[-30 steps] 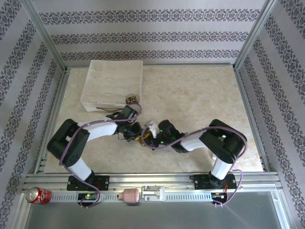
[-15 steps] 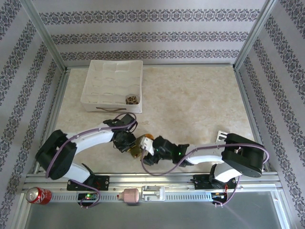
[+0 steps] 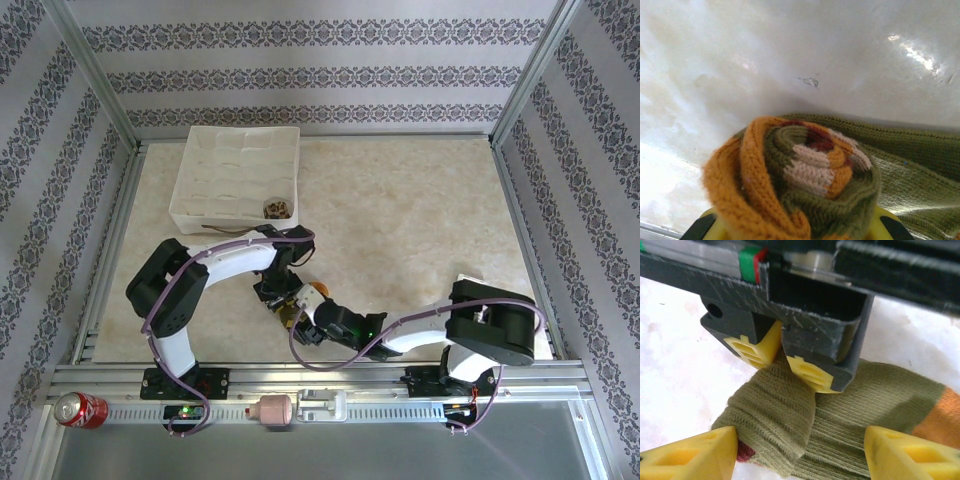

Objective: Roll the socks

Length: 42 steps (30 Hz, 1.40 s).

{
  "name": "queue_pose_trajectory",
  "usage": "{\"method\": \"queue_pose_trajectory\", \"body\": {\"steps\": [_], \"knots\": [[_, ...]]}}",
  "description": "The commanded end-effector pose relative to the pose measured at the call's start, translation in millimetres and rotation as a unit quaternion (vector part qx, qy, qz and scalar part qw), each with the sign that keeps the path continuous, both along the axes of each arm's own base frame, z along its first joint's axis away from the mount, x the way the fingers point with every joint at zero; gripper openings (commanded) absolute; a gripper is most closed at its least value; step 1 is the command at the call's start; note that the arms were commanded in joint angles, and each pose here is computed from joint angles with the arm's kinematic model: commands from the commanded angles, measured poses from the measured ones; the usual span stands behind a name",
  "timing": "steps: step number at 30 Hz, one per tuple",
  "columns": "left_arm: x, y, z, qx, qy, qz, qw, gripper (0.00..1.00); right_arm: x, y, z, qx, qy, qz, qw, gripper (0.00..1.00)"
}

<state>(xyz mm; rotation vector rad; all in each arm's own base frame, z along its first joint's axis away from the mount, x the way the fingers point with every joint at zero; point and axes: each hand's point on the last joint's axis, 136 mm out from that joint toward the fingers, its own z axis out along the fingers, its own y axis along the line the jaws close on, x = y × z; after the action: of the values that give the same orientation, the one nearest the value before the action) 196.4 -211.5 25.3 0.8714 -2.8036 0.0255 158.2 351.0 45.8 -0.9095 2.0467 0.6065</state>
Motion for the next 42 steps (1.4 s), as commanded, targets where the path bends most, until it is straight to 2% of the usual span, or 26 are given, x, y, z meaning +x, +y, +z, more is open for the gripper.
{"method": "queue_pose_trajectory", "body": {"steps": [1, 9, 12, 14, 17, 18, 19, 20, 24, 25, 28, 30, 35, 38, 42], "knots": [[-18.8, 10.9, -32.7, 0.038, 0.044, -0.018, 0.998, 0.00, 3.4, 19.8, 15.8, 0.058, 0.020, -0.023, 0.998, 0.66], [-16.0, 3.4, -37.3, 0.020, 0.040, -0.020, 0.999, 0.00, 7.6, 30.1, 3.2, 0.055, 0.052, -0.033, 0.997, 0.62], [-15.3, 1.3, -36.3, 0.014, 0.039, -0.022, 0.999, 0.00, 12.3, 24.1, -7.3, 0.042, 0.067, -0.045, 0.996, 0.54], [-13.6, 0.5, -33.5, 0.012, 0.035, -0.024, 0.999, 0.00, 16.1, 17.0, -14.2, 0.038, 0.080, -0.053, 0.995, 0.43], [-10.3, -1.4, -28.5, 0.006, 0.026, -0.028, 0.999, 0.00, 17.0, 8.8, -21.2, 0.031, 0.098, -0.052, 0.993, 0.10], [-8.7, -2.8, -26.5, 0.002, 0.023, -0.031, 0.999, 0.00, 15.9, 4.5, -24.0, 0.024, 0.101, -0.053, 0.993, 0.01], [-7.0, -3.6, -24.2, 0.000, 0.020, -0.035, 0.999, 0.03, 14.0, 1.1, -26.0, 0.020, 0.105, -0.052, 0.993, 0.00], [-3.9, -5.0, -20.2, -0.005, 0.013, -0.040, 0.999, 0.10, 10.9, -3.8, -29.2, 0.014, 0.111, -0.050, 0.992, 0.00], [17.2, -13.5, 4.8, -0.036, -0.047, -0.057, 0.997, 0.55, -7.4, -28.7, -51.7, -0.008, 0.165, -0.042, 0.985, 0.00], [21.1, -15.5, 10.3, -0.047, -0.059, -0.057, 0.996, 0.62, -11.5, -34.6, -57.6, -0.008, 0.180, -0.041, 0.983, 0.00], [34.5, -23.5, 29.9, -0.093, -0.104, -0.058, 0.988, 0.78, -21.5, -46.1, -69.8, 0.001, 0.221, -0.031, 0.975, 0.00], [42.1, -25.1, 43.8, -0.122, -0.137, -0.055, 0.981, 0.82, -27.2, -58.6, -80.2, 0.001, 0.246, -0.030, 0.969, 0.00], [54.0, -33.1, 67.8, -0.212, -0.211, -0.058, 0.952, 0.83, -30.0, -71.2, -89.0, 0.030, 0.296, -0.032, 0.954, 0.00], [48.4, -44.1, 67.2, -0.283, -0.222, -0.063, 0.931, 0.72, -32.9, -74.6, -88.5, 0.050, 0.309, -0.029, 0.949, 0.00], [35.0, -49.7, 54.5, -0.318, -0.209, -0.076, 0.922, 0.62, -36.8, -78.8, -92.1, 0.061, 0.329, -0.026, 0.942, 0.00]]}}
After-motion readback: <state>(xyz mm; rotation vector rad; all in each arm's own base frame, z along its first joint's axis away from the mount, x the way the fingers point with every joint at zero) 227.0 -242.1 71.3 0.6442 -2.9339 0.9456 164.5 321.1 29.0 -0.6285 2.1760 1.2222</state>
